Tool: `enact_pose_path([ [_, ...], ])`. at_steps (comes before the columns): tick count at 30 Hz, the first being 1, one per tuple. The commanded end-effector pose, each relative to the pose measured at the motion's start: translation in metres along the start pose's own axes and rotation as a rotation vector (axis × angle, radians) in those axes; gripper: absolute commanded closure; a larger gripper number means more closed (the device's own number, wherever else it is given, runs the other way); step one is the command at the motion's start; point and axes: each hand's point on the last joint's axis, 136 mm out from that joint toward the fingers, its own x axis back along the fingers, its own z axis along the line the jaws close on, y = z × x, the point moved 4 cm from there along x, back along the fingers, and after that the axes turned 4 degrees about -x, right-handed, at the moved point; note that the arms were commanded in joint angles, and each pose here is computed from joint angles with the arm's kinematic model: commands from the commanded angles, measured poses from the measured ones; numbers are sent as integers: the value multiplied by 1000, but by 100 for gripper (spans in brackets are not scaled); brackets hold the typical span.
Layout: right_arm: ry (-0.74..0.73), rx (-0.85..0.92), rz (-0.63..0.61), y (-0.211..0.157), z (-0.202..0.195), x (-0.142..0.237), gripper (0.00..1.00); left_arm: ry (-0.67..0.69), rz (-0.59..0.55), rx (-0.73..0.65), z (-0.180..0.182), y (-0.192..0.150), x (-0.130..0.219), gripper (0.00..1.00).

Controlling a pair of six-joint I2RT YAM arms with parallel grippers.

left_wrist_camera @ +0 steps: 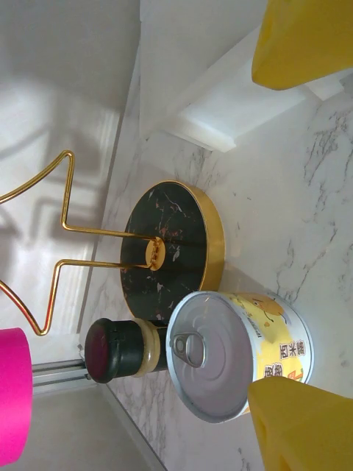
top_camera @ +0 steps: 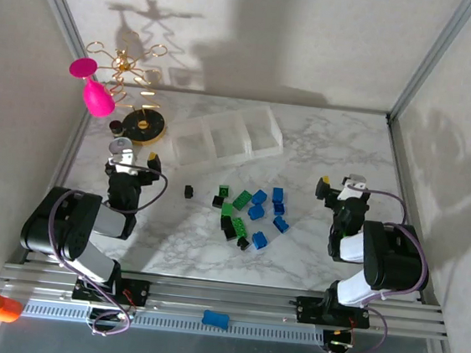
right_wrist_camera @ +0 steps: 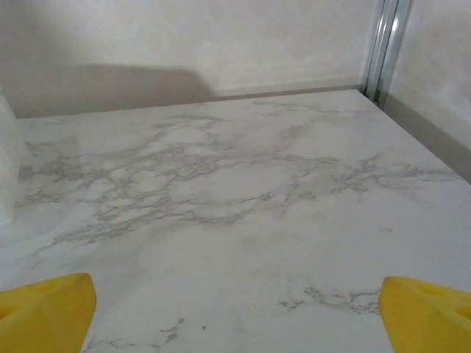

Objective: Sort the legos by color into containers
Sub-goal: Pick up the lego from the center of the table.

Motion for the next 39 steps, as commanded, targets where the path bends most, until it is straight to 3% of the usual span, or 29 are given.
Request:
enact_pose_path([
  [1, 16, 9, -49, 13, 2, -3, 1, -10, -12, 1, 0, 6, -3, 1],
  [34, 21, 7, -54, 16, 3, -2, 1, -8, -20, 3, 0, 8, -3, 1],
  [39, -13, -11, -87, 26, -2, 8, 1, -35, 23, -39, -11, 19, -7, 1],
])
